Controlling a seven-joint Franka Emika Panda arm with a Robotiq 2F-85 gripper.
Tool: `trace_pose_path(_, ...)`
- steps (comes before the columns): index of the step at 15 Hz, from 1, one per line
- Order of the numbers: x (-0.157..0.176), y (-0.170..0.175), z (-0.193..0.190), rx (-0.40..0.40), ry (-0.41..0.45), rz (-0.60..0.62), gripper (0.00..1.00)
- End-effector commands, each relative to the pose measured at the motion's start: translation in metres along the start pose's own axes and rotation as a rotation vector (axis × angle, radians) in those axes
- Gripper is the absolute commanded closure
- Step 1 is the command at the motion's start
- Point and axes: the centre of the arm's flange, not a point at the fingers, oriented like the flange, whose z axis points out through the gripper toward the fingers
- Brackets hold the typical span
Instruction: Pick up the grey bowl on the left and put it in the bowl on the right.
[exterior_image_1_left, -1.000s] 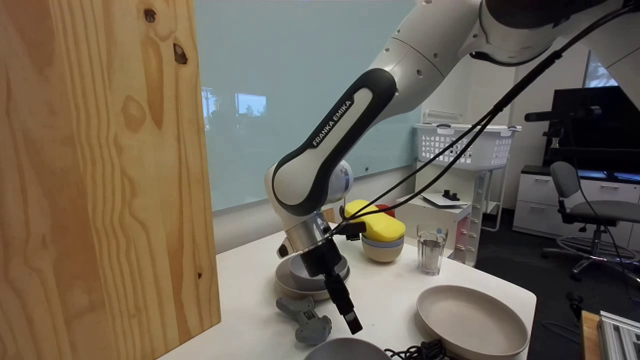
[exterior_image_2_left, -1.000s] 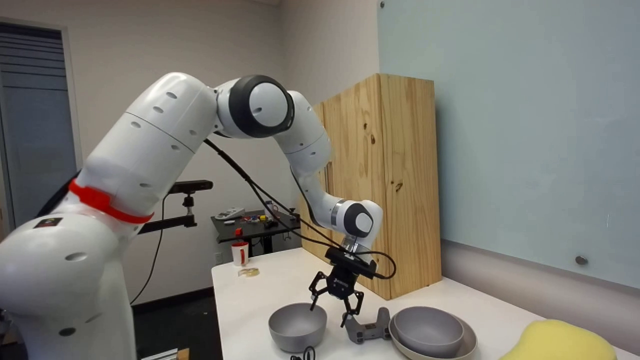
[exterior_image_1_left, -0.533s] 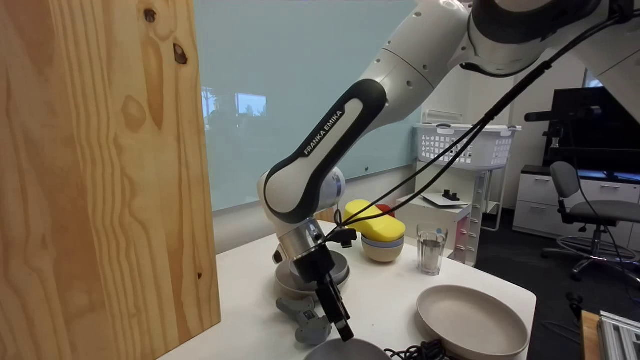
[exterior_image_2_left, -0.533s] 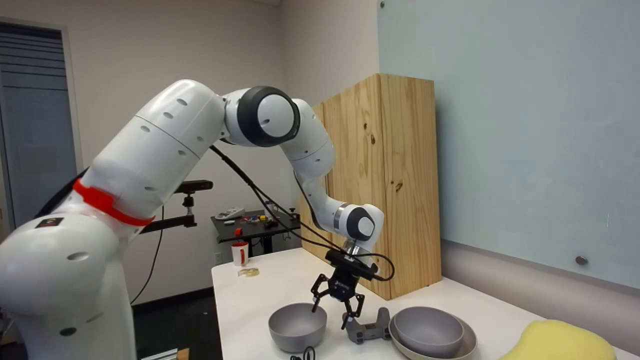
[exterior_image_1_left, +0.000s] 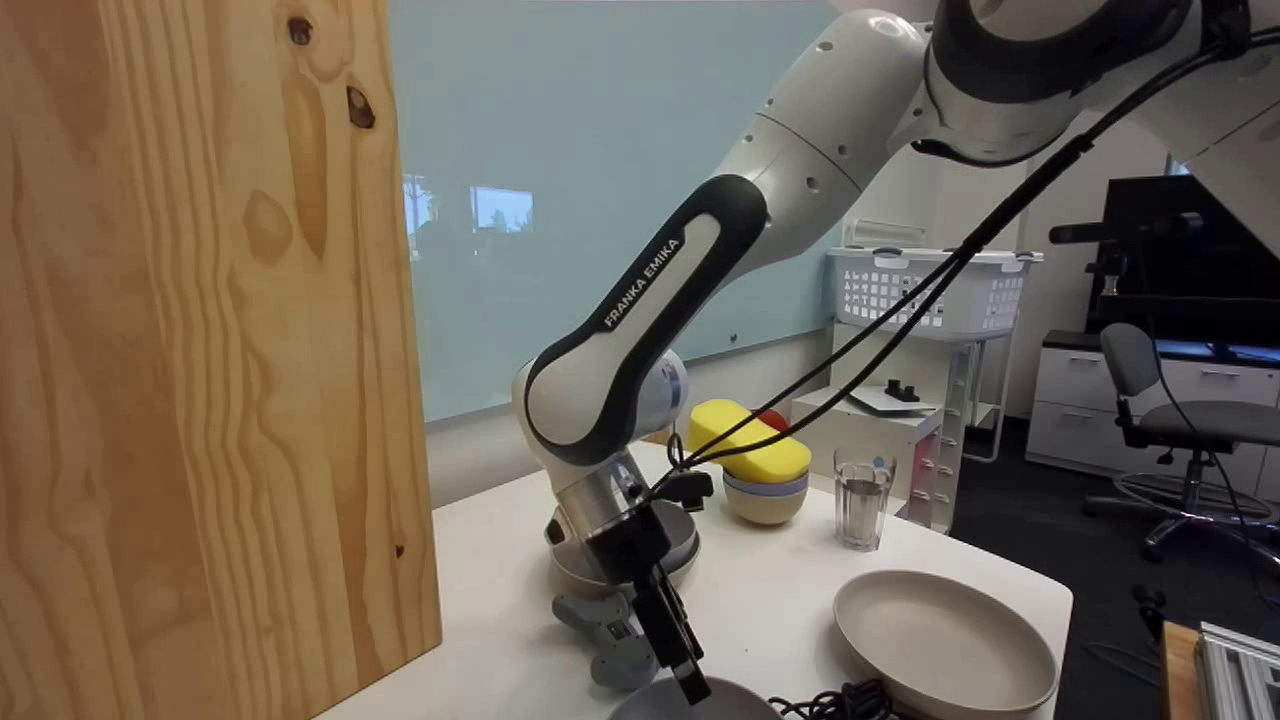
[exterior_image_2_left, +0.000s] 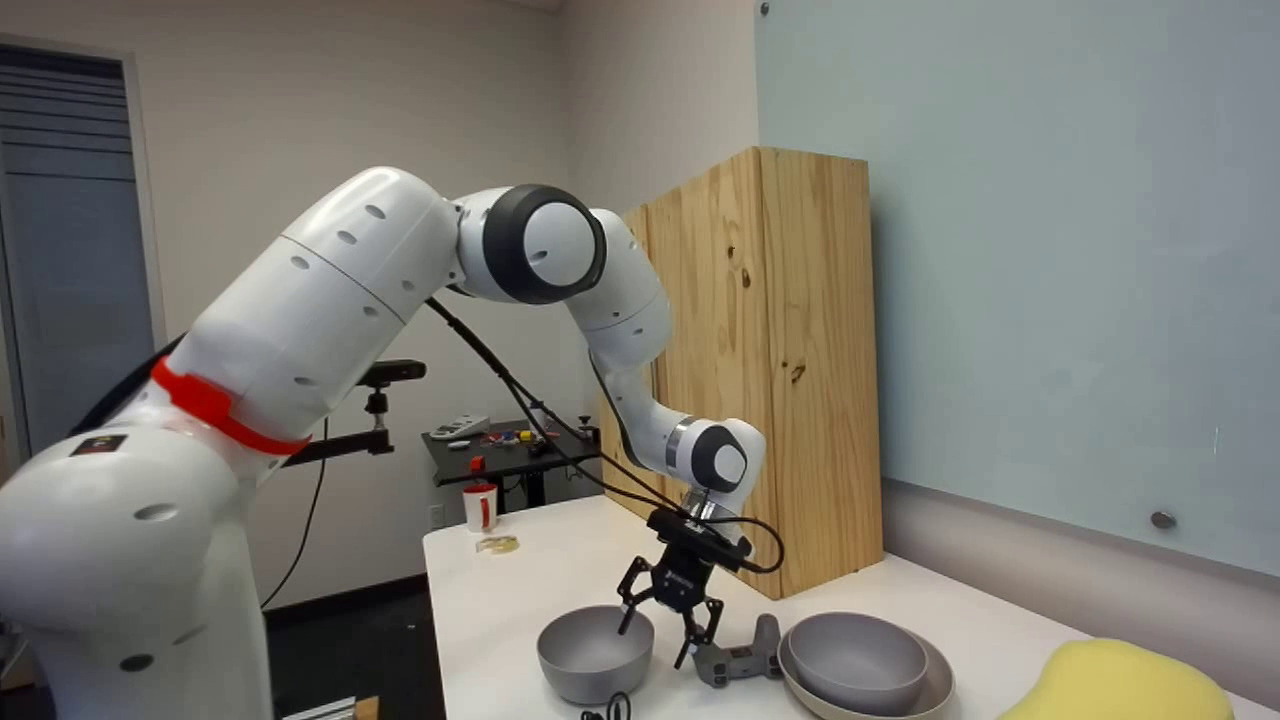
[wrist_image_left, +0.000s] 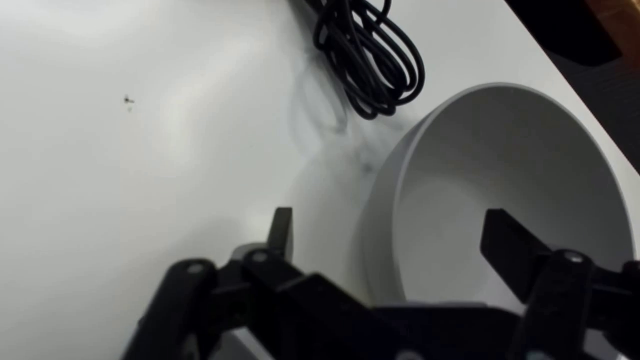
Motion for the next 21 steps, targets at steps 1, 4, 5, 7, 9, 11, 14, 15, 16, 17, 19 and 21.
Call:
trace_pose_path(1,0.008,0.009,0.012,0.025,-0.015,0.028,0.35)
trace_pose_path(4,0.004,0.012,0.015,0.028,-0.017,0.046,0.58)
trace_pose_path(5,0.003,0.013,0.015,0.029,-0.019,0.050,0.66)
trace_pose_path(7,0.002,0.015,0.017,0.030,-0.021,0.059,0.80)
trace_pose_path(9,0.001,0.016,0.017,0.034,-0.018,0.066,0.97)
trace_pose_path(11,0.000,0.017,0.017,0.035,-0.018,0.072,1.00)
trace_pose_path(14,-0.001,0.018,0.017,0.039,-0.018,0.081,0.99)
trace_pose_path(15,0.001,0.020,0.014,0.046,-0.022,0.091,0.99)
trace_pose_path(16,0.003,0.020,0.005,0.045,-0.014,0.103,0.99)
trace_pose_path(17,0.006,0.019,-0.008,0.045,0.002,0.110,0.99)
trace_pose_path(19,0.011,0.020,-0.048,0.044,0.025,0.127,0.99)
trace_pose_path(21,0.011,0.021,-0.085,0.039,0.043,0.143,0.99)
